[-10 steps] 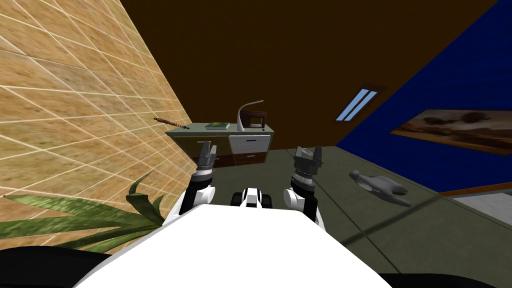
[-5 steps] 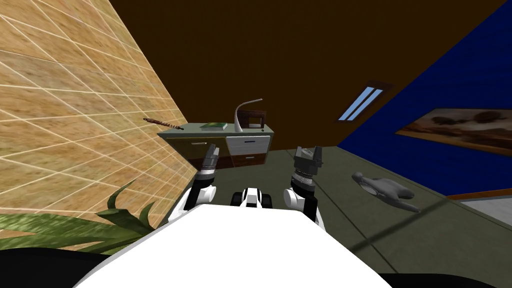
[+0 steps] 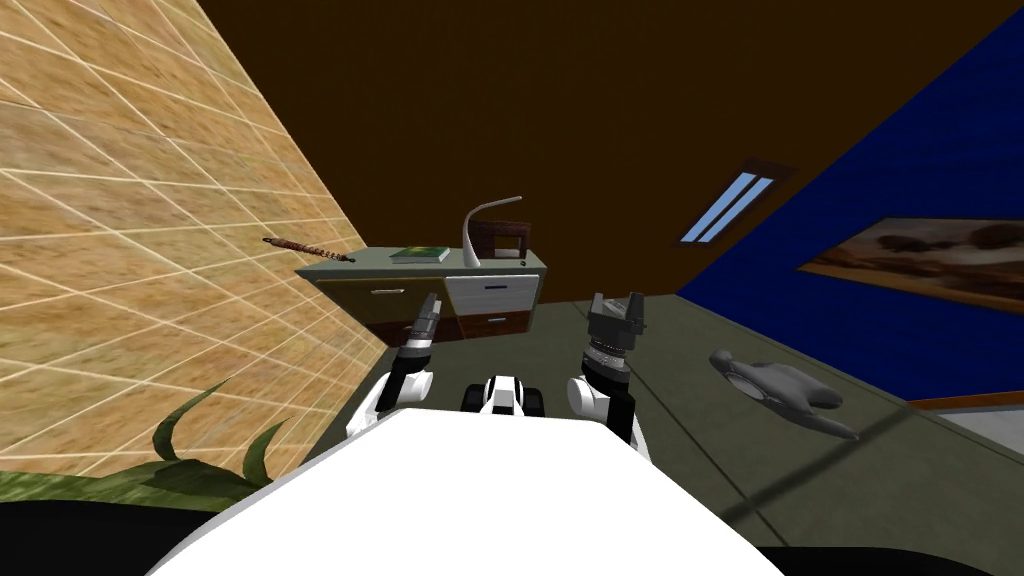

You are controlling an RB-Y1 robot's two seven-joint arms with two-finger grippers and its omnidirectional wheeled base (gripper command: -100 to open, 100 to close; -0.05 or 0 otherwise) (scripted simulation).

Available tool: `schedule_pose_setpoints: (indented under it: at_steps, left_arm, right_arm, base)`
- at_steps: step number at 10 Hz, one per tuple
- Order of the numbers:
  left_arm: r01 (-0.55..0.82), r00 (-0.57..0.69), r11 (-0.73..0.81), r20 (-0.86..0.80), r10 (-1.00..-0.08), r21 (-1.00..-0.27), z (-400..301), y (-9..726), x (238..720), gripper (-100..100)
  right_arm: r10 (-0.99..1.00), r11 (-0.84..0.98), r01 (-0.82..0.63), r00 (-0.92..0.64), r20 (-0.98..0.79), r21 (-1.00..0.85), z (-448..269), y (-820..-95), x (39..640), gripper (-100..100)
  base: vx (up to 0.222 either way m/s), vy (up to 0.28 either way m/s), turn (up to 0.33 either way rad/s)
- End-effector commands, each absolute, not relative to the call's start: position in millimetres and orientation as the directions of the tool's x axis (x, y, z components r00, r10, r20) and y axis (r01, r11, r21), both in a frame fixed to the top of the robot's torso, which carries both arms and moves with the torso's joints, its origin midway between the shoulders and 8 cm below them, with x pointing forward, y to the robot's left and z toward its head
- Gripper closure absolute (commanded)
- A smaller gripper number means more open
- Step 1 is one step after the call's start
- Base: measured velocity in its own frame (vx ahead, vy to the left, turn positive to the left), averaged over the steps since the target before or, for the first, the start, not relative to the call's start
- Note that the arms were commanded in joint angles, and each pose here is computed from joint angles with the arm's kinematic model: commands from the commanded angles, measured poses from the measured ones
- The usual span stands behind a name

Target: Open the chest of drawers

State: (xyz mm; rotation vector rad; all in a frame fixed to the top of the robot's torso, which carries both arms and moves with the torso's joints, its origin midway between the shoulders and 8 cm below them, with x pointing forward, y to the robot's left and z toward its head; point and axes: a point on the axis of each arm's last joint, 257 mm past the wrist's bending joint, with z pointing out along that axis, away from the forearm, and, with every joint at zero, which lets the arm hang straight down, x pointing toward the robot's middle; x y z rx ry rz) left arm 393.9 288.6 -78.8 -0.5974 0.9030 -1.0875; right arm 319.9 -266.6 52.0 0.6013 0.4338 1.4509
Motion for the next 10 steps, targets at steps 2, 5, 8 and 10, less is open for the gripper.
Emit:
schedule_pose_setpoints:
  at_steps: [2,5,8,10]
  left_arm:
    - [0.431,0.172,0.381,-0.341,-0.924,-0.818,-112.1,299.1,405.7,-100]
    - [0.379,0.166,0.385,-0.348,-0.923,-0.841,-141.9,307.9,415.7,-100]
    - [0.325,0.161,0.383,-0.348,-0.923,-0.865,-172.1,316.1,424.3,-100]
    - [0.289,0.159,0.378,-0.346,-0.925,-0.879,-192.0,320.8,429.2,-100]
  right_arm:
    - [0.993,0.016,-0.785,0.086,0.082,0.619,52.0,-266.6,319.9,0]
    - [0.993,0.016,-0.785,0.086,0.082,0.619,52.0,-266.6,319.9,0]
    - [0.993,0.016,-0.785,0.086,0.082,0.619,52.0,-266.6,319.9,0]
    - [0.993,0.016,-0.785,0.086,0.082,0.619,52.0,-266.6,319.9,0]
  base:
    - [0.141,-0.061,0.003]
    - [0.144,-0.050,0.004]
    - [0.146,-0.058,0.004]
    - [0.137,-0.063,0.005]
